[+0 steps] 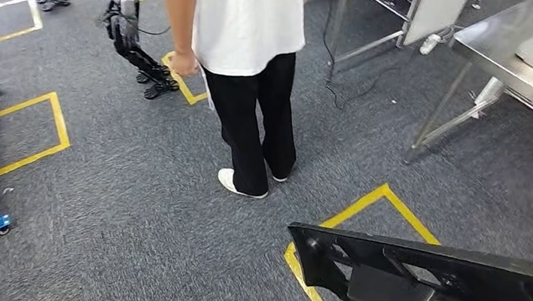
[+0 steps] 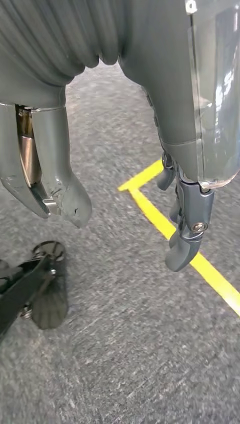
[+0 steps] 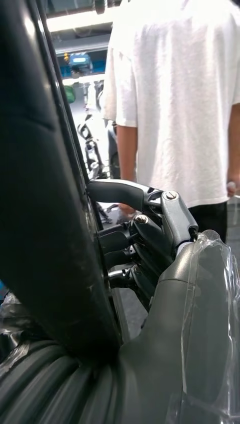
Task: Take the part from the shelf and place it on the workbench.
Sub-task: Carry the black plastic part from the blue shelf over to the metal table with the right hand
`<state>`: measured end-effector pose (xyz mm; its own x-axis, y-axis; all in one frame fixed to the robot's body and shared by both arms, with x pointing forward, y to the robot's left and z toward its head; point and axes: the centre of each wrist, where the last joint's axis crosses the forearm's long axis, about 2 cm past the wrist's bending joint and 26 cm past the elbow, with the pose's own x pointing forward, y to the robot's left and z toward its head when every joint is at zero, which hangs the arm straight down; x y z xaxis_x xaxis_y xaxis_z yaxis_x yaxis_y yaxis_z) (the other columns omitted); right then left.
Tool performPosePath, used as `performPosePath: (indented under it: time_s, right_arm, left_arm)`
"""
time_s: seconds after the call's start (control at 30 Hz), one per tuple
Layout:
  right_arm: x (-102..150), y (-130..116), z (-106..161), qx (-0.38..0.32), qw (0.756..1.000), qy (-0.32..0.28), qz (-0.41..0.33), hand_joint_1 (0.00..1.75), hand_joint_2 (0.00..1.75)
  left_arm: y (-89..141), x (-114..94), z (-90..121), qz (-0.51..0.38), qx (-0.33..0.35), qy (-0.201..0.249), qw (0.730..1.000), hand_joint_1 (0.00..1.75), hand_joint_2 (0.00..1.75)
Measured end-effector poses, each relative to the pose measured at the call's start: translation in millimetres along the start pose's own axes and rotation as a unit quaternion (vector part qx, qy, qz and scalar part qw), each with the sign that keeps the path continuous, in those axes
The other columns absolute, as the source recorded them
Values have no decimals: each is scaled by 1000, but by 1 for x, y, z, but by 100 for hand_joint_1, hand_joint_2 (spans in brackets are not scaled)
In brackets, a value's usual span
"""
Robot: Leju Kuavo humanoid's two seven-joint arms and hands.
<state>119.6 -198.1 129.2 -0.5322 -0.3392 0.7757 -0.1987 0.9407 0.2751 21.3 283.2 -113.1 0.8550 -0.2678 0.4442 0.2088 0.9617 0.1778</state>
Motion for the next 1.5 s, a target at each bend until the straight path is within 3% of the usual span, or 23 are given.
performPosePath:
  time_s: [1.5]
  right_arm:
    - [4, -5, 4, -21, 1000, 2, 12, 175, 175]
  left_arm:
    - [1, 4, -2, -17, -12, -6, 1000, 0, 175]
